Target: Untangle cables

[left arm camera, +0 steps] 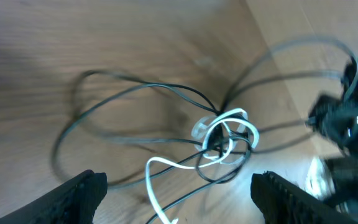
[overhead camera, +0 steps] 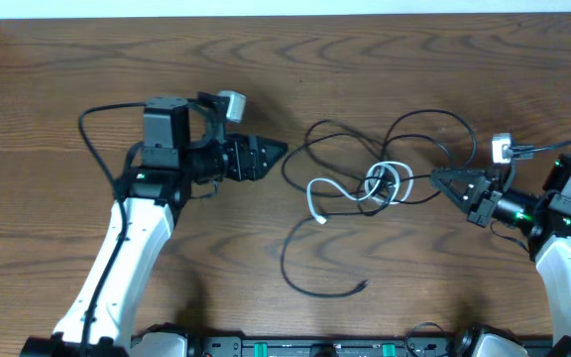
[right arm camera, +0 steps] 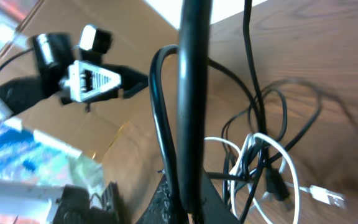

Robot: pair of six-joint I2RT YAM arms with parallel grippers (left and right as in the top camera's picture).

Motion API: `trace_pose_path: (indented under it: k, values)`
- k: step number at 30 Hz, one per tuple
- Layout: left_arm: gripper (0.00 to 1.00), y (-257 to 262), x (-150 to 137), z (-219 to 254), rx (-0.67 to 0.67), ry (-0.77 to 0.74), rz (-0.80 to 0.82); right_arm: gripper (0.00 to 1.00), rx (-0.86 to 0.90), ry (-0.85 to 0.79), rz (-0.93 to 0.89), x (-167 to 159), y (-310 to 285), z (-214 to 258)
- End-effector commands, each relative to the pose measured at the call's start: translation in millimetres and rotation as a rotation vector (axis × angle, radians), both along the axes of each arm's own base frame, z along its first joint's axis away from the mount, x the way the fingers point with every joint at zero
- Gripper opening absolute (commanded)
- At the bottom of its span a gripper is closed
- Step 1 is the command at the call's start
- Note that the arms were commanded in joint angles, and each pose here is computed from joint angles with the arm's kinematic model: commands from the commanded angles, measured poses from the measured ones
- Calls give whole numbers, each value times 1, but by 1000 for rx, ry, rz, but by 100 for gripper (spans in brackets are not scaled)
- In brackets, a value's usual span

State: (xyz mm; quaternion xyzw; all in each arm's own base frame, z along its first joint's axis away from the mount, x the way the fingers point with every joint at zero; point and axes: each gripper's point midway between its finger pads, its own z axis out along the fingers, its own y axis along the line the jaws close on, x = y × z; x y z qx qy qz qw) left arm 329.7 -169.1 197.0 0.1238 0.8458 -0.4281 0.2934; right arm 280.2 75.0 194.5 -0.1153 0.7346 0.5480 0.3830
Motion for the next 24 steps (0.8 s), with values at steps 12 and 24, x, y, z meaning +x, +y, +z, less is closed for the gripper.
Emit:
trace_pose_path:
  k: [12, 24]
  values:
    - [93, -94, -44, -14, 31, -4, -261, 1, 90, -35, 175, -11, 29, 29]
    - [98, -91, 0, -46, 313, -47, 220, 1, 105, 0, 302, -27, 63, 38]
